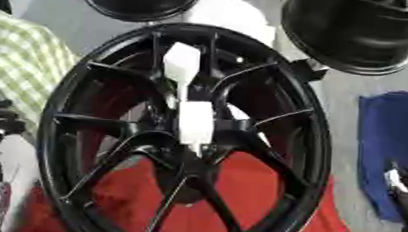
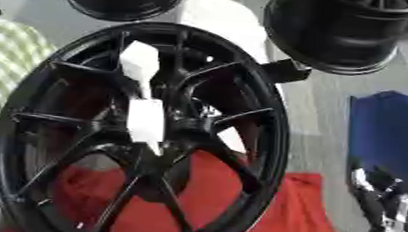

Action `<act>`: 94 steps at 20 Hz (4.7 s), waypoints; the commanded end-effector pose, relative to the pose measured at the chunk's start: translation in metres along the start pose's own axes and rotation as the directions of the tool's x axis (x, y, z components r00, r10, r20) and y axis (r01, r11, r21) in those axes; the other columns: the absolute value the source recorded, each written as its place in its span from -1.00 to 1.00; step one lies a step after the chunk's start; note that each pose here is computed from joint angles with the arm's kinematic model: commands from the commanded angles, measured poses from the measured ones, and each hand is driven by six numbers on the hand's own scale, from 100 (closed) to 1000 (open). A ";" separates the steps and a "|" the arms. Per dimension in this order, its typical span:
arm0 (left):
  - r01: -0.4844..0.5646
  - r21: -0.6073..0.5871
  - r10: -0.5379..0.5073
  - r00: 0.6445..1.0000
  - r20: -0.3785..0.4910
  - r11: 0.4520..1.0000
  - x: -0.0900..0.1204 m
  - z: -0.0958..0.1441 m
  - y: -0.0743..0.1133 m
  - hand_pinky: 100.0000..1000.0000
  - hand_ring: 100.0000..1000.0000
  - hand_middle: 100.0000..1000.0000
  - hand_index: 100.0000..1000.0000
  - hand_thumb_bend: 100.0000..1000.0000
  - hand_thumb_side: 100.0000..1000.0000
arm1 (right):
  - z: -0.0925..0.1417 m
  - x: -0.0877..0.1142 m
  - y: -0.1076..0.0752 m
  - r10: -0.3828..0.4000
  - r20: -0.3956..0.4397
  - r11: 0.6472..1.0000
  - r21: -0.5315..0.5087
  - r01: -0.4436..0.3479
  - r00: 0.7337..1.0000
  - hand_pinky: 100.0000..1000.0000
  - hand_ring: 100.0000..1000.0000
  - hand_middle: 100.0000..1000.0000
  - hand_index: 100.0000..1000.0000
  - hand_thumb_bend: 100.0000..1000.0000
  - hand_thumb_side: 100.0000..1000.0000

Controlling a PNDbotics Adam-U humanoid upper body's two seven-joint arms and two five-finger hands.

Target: Pull the pin out of the wheel hub.

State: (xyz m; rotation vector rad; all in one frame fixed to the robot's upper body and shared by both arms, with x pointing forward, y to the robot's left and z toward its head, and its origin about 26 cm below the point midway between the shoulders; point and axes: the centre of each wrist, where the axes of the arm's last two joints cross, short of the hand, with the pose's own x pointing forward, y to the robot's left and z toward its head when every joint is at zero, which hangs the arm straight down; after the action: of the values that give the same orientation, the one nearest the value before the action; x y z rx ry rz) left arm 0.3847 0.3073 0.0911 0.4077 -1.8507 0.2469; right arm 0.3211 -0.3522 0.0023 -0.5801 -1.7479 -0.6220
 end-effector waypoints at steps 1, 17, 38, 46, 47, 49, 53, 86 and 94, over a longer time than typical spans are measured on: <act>0.008 -0.006 -0.008 0.999 0.041 1.000 0.011 -0.006 0.002 0.03 -0.13 -0.18 0.26 -1.00 0.86 | -0.008 0.008 -0.005 -0.018 0.036 0.998 -0.059 0.020 0.999 0.04 0.28 0.11 0.26 -0.20 -0.43; 0.087 -0.071 -0.057 0.935 0.351 0.994 0.094 -0.033 0.001 0.06 -0.08 -0.12 0.31 -1.00 0.52 | -0.005 0.014 -0.002 -0.042 0.057 0.993 -0.105 0.048 0.997 0.04 0.27 0.10 0.26 -0.18 -0.45; 0.905 -0.082 -0.259 0.205 0.944 0.418 0.393 -0.020 -0.016 0.39 0.23 0.21 0.53 -0.80 -0.34 | -0.009 0.033 -0.017 0.007 0.124 0.991 -0.136 0.010 0.992 0.06 0.30 0.13 0.27 -0.08 -0.51; 0.993 -0.057 -0.219 0.078 0.973 0.101 0.418 -0.012 -0.051 0.53 0.38 0.37 0.62 -0.61 -0.23 | -0.010 0.036 -0.022 0.039 0.132 0.990 -0.137 -0.021 0.990 0.05 0.29 0.12 0.27 -0.06 -0.53; 0.995 -0.054 -0.217 0.071 0.974 0.085 0.420 -0.012 -0.053 0.53 0.38 0.37 0.62 -0.61 -0.23 | -0.010 0.037 -0.023 0.041 0.133 0.990 -0.139 -0.022 0.990 0.05 0.29 0.12 0.27 -0.06 -0.53; 0.996 -0.048 -0.208 0.062 0.976 0.070 0.422 -0.011 -0.055 0.60 0.46 0.44 0.66 -0.49 -0.16 | -0.010 0.037 -0.023 0.044 0.135 0.990 -0.140 -0.025 0.990 0.05 0.28 0.11 0.26 -0.07 -0.53; 0.999 -0.011 -0.133 0.006 0.991 -0.033 0.425 -0.004 -0.087 0.66 0.53 0.50 0.69 -0.42 -0.08 | -0.010 0.038 -0.025 0.059 0.140 0.990 -0.133 -0.040 0.988 0.05 0.28 0.11 0.26 -0.07 -0.52; 0.968 -0.074 -0.052 0.063 0.997 -0.238 0.375 -0.032 -0.143 0.69 0.56 0.42 0.63 0.36 0.20 | -0.010 0.037 -0.020 0.056 0.130 0.994 -0.100 -0.043 0.990 0.04 0.26 0.10 0.26 -0.08 -0.53; 0.956 -0.099 -0.089 0.077 0.993 -0.278 0.354 -0.042 -0.141 0.66 0.56 0.47 0.64 0.29 0.07 | -0.010 0.038 -0.018 0.048 0.131 0.994 -0.101 -0.035 0.990 0.04 0.26 0.10 0.26 -0.08 -0.53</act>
State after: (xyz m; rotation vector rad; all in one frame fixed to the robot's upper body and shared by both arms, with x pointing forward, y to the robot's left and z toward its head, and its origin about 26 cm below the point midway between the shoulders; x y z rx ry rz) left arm 0.3839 0.1303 0.4262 0.6382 -1.6107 -2.3054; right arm 0.3057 -0.3646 0.0291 -0.7273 -1.8001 -0.6680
